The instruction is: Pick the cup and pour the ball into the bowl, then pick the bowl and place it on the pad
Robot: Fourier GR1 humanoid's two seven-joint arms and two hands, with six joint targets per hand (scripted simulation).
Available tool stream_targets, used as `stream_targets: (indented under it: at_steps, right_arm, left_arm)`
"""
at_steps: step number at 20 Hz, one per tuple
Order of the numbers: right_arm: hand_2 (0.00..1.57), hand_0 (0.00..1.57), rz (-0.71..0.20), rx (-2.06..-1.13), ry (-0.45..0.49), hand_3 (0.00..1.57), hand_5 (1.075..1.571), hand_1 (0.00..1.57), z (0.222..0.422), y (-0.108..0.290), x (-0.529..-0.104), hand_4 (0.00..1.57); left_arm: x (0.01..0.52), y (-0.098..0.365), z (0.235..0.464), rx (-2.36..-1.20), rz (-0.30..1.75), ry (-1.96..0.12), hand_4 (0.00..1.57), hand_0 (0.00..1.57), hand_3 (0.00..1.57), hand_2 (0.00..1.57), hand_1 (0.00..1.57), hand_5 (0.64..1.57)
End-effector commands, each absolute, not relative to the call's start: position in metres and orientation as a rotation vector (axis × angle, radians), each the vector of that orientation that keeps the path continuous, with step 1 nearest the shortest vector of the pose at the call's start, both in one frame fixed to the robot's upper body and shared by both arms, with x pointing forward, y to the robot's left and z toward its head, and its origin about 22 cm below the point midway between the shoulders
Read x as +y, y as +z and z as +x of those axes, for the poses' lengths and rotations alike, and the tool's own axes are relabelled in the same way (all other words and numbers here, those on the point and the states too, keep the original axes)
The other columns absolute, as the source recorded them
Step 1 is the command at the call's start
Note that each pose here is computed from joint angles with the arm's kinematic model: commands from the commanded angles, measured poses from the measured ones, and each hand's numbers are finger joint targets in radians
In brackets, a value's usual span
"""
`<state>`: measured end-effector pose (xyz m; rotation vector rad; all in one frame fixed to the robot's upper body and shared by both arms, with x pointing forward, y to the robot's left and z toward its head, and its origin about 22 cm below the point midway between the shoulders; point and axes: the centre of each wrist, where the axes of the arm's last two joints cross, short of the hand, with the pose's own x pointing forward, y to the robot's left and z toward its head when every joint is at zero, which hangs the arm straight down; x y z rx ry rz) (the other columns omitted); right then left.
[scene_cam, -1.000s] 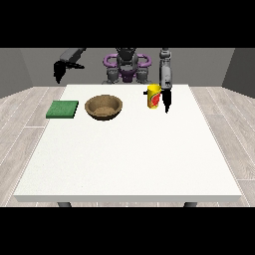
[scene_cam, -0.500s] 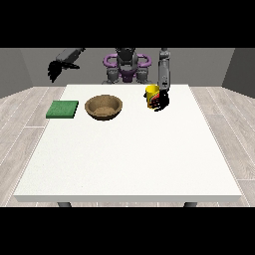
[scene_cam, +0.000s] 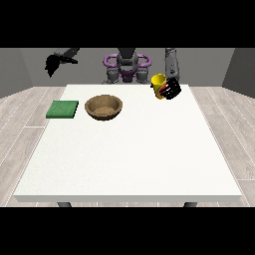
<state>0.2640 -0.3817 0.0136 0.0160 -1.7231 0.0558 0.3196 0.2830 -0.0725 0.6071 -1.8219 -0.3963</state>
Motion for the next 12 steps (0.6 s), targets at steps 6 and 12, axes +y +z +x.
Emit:
stream_targets:
  at_steps: [6, 12]
  right_arm:
    - [0.0, 0.0, 0.005, -1.703, 0.02, 0.0, 1.568, 0.0, 0.272, 0.009, -0.403, 0.0]
    - [0.0, 0.0, 0.053, -1.725, 0.04, 0.0, 1.568, 0.0, 0.274, 0.003, -0.396, 0.0]
  left_arm:
    - [0.288, 0.034, 0.392, -1.699, 0.905, -0.651, 1.57, 1.47, 1.57, 1.57, 1.47, 1.278]
    - [0.259, 0.046, 0.402, -1.702, 0.994, -0.674, 1.57, 1.49, 1.57, 1.57, 1.49, 1.274]
